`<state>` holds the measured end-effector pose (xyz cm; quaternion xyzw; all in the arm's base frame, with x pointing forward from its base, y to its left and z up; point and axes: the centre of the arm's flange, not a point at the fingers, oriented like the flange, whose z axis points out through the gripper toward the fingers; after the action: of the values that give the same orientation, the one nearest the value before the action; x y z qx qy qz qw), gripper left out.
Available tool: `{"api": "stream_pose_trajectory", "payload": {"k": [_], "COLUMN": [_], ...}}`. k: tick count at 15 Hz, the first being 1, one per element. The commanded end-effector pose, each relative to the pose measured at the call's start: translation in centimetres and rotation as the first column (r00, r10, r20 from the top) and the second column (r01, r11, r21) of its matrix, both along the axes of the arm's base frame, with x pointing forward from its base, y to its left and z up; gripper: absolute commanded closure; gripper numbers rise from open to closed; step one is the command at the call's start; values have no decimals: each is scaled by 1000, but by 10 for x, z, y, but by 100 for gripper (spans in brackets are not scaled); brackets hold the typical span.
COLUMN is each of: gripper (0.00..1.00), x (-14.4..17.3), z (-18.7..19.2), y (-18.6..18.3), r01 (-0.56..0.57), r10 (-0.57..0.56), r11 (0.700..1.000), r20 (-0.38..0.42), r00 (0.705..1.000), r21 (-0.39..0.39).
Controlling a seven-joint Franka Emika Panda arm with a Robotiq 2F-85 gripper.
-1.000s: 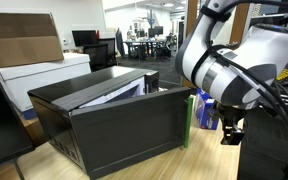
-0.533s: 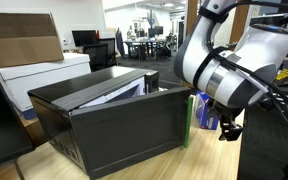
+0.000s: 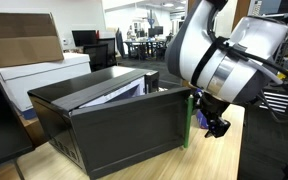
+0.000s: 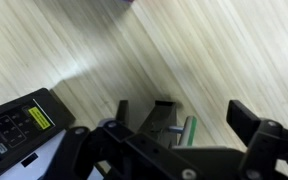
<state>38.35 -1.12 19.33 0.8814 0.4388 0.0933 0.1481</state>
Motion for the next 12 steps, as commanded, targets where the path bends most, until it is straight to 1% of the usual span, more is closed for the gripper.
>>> {"api": "stream_pose_trajectory", "payload": {"k": [1,3,6,8,10,12], "gripper": [0,0,0,0,0,0], "x": [39,29,9,-1,-11,-22], "z": [59,43,16,4,-2,-5], "y": [0,-6,-15,-17,-20,-22], "r01": [93,157,188,219,276,342], "r10": [-91,-154,-184,-218,-272,-331], "r11": [996,988,982,975,961,940], "r20": [-122,-165,-211,-235,-250,-249], "r00": [988,974,960,947,929,910], "r21": [9,5,-2,-24,-21,1]}}
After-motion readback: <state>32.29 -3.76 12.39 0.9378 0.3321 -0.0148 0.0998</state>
